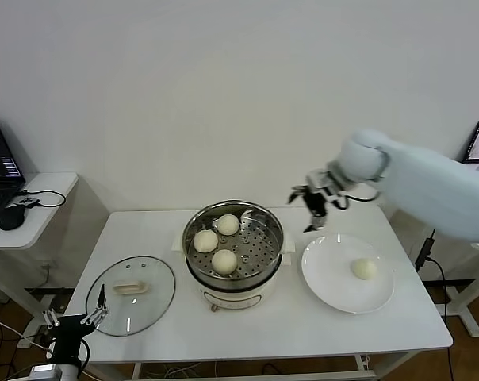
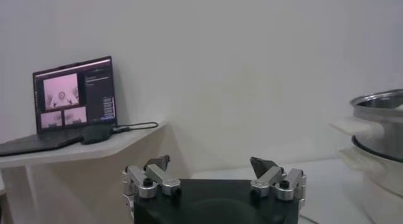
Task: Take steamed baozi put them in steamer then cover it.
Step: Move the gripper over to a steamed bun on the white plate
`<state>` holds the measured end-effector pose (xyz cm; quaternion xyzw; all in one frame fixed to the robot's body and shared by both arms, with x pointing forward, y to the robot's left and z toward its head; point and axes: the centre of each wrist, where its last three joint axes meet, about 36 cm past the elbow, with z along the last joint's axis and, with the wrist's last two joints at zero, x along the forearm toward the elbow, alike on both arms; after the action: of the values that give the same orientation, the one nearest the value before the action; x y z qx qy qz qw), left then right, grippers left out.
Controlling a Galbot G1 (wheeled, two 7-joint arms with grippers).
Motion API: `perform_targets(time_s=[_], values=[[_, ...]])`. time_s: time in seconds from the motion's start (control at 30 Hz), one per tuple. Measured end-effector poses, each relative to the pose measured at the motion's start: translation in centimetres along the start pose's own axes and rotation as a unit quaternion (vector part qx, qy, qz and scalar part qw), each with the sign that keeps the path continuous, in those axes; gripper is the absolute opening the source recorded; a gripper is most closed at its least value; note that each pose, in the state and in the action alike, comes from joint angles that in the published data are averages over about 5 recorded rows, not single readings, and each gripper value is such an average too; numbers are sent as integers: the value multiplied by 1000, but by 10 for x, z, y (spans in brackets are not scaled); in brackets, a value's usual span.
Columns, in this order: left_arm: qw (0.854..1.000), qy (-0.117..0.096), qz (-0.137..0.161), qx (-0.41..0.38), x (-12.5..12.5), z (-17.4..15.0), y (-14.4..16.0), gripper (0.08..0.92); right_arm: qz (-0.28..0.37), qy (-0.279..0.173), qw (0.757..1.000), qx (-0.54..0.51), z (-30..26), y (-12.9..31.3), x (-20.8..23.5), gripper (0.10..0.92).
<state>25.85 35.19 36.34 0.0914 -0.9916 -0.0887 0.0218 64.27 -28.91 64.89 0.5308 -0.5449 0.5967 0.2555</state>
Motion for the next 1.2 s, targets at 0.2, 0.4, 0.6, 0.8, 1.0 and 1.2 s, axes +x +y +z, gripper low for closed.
perform_targets(time_s=[0.2, 0.4, 0.6, 0.8, 1.0, 1.2], values=[[1000, 2, 4, -2, 0, 0, -1, 823, -2, 36, 998, -57, 57, 42, -13, 823], [1000, 6, 5, -4, -1, 2, -1, 823, -11, 66, 994, -90, 92, 76, -37, 823], [1000, 10, 3, -6, 1, 5, 0, 823, -22, 90, 990, -103, 112, 97, -60, 823], [1000, 13, 0, -7, 2, 7, 2, 823, -36, 104, 988, -109, 122, 107, -85, 823], [1000, 14, -1, -6, 2, 8, 1, 823, -43, 114, 987, -109, 126, 112, -107, 823], [1000, 15, -1, -5, 2, 9, 0, 823, -47, 123, 985, -110, 129, 114, -125, 823]])
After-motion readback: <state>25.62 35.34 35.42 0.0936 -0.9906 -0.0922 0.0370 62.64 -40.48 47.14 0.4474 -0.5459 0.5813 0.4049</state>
